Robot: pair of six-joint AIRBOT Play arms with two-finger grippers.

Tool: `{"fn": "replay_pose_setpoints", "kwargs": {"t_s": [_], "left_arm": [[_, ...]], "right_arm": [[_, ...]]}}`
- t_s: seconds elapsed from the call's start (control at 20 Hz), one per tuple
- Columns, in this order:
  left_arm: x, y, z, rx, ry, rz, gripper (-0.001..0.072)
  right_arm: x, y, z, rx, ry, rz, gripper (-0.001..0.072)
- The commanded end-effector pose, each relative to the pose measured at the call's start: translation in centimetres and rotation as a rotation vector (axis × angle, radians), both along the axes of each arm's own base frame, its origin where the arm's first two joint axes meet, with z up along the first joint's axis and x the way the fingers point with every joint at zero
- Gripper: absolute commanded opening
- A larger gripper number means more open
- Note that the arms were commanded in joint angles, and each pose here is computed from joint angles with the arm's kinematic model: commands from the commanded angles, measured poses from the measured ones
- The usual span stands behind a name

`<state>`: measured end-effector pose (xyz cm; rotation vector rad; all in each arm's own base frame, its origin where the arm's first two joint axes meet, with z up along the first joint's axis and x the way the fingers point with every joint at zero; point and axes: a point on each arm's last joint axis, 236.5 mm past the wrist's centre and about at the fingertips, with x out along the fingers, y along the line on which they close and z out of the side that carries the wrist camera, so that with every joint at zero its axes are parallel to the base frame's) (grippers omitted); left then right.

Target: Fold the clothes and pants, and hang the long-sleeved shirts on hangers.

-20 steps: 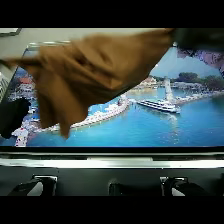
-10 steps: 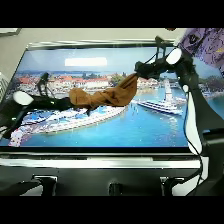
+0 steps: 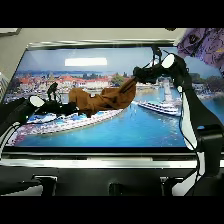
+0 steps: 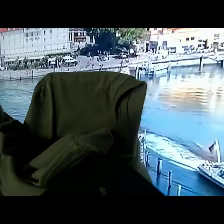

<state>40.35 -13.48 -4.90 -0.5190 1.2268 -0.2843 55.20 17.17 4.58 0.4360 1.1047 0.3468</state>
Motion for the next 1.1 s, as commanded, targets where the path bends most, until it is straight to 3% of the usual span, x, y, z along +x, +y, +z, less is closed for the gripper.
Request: {"fn": "replay_pose_setpoints", "kwargs": {"t_s": [0.0, 0.05, 0.2, 0.4, 0.7, 0.9, 1.05], "left_arm": [[-0.4, 0.7, 1.2, -0.042, 0.03, 0.04, 0.0687], [0.4, 1.7, 2.9, -0.064, -0.012, 0.081, 0.0718], [3.1, 8.4, 7.3, -0.069, -0.158, 0.287, 0.0718], [4.1, 14.5, 4.8, -0.122, -0.084, 0.497, 0.0717], [7.6, 10.9, -0.6, -0.307, -0.053, 0.476, 0.0714], [10.4, 8.4, -1.2, -0.311, -0.076, 0.399, 0.0697], [12.0, 6.8, -1.9, -0.316, -0.073, 0.363, 0.0632]], "right_arm": [[-1.2, -0.2, 0.4, -0.023, 0.024, 0.022, 0.0031], [-1.4, -0.6, 0.7, -0.041, 0.023, 0.025, 0.0031], [-2.1, -1.5, 1.2, -0.088, 0.024, 0.034, 0.0031], [-2.5, -1.7, 1.4, -0.101, 0.034, 0.041, 0.0031], [-2.5, -1.7, 1.4, -0.101, 0.033, 0.041, 0.0031], [-2.4, -1.7, 1.4, -0.101, 0.03, 0.039, 0.0031], [-2.4, -1.7, 1.4, -0.101, 0.026, 0.038, 0.0031]]}}
